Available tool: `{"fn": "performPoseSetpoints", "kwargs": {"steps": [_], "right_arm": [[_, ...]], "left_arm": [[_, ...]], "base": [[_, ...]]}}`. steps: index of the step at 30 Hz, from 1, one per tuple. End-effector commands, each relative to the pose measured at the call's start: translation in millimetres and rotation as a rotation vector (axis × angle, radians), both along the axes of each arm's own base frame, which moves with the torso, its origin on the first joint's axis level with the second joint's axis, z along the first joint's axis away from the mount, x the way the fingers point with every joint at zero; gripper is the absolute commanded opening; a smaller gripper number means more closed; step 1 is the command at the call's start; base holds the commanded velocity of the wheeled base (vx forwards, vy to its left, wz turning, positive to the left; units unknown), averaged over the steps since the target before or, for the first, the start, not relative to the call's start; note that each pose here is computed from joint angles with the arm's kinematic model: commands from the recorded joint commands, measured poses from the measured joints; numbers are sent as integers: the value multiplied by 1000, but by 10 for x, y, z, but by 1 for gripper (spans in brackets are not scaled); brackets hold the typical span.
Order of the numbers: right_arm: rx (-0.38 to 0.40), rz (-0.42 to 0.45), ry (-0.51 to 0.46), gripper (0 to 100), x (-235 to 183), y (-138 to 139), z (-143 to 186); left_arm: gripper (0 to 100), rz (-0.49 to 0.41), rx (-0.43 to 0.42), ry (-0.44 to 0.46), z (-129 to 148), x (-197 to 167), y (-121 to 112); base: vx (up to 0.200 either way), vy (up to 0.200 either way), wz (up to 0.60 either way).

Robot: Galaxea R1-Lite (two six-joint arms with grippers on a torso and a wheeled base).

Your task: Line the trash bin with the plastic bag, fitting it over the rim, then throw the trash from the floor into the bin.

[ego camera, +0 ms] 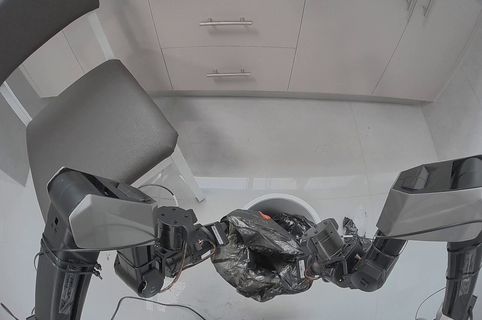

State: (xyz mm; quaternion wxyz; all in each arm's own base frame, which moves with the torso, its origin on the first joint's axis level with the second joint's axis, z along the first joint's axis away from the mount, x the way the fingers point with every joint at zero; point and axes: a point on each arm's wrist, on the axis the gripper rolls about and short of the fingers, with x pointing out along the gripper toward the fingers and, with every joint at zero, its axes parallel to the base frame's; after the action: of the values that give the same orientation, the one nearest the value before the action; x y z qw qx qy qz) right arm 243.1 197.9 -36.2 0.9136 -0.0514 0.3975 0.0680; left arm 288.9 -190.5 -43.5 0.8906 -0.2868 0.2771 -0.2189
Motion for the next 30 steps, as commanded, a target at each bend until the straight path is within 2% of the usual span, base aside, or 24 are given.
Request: {"fn": "performPoseSetpoints", "kwargs": {"steps": [1,9,14,19,25,26,28,30], "right_arm": [[-8,-8,11,0,5,-22,-41],[0,-33,-4,0,73,-79,0],[29,-45,-46,0,116,-118,118],[43,-45,-101,0,142,-201,349],[50,-58,-126,0,194,-246,419],[58,-70,-174,0,302,-308,466],[56,-67,-195,0,342,-334,487],[54,-66,-236,0,420,-401,522]], "left_arm": [[0,0,-1,-1,3,1,0],[0,2,-2,-4,10,2,0],[0,0,-7,-12,42,2,-7],[0,6,-33,-74,251,28,-39],[0,-2,-36,-89,296,38,-72],[0,-11,-10,-100,291,58,-85],[0,-16,10,-105,292,61,-86],[0,0,72,-118,313,88,-95]], "base": [[0,0,0],[0,0,0],[0,0,0],[0,0,0],[0,0,0],[0,0,0],[0,0,0],[0,0,0]]}}
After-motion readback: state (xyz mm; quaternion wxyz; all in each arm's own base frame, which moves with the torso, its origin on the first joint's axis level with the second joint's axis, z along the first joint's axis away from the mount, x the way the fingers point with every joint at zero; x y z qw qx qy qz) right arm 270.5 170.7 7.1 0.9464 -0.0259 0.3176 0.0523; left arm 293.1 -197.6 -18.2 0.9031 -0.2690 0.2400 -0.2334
